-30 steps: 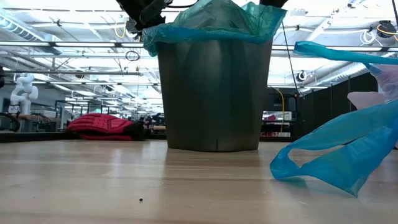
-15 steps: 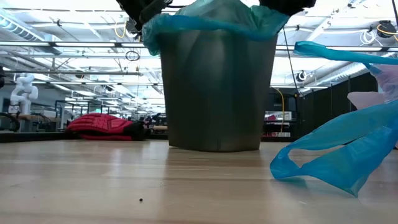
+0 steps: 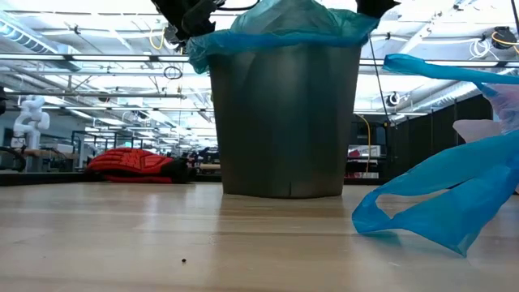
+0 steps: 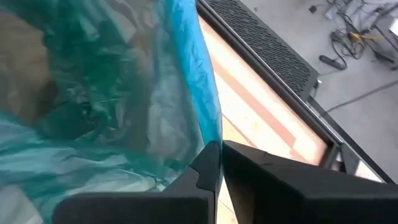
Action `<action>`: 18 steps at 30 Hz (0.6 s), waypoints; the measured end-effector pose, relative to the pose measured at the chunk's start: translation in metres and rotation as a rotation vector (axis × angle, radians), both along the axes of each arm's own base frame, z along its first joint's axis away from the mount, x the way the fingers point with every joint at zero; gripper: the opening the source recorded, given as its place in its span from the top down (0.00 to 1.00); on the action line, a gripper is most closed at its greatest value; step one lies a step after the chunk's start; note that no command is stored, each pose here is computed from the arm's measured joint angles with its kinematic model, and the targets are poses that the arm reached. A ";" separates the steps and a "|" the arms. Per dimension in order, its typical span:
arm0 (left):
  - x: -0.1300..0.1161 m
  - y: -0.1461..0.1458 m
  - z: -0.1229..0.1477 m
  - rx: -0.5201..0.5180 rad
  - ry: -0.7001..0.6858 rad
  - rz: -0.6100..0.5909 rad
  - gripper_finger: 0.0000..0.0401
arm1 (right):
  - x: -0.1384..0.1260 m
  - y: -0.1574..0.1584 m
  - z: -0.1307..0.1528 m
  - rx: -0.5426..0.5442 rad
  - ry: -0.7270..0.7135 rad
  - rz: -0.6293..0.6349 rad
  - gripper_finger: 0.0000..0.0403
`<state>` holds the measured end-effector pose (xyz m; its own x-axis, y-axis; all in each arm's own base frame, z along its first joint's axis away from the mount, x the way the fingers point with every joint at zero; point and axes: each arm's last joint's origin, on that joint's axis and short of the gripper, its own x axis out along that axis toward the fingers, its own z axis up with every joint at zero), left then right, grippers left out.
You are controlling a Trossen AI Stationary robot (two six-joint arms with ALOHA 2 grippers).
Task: Place trash/remove bag and relplace
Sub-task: Insert the blue trash bag into the black trash bin
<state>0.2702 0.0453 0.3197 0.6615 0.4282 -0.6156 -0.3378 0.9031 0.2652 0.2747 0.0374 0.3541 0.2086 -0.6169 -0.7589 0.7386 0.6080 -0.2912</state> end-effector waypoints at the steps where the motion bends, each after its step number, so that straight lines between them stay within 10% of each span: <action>1: 0.000 0.000 0.000 0.000 0.000 0.000 1.00 | -0.001 -0.001 0.000 -0.003 0.005 -0.012 0.98; 18: 0.000 -0.001 0.000 -0.001 0.001 -0.002 1.00 | -0.001 0.003 -0.060 0.001 0.022 -0.111 1.00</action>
<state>0.2702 0.0448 0.3196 0.6615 0.4268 -0.6167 -0.3361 0.9038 0.2650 0.2736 0.0399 0.2946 0.1223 -0.6341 -0.7635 0.7947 0.5234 -0.3074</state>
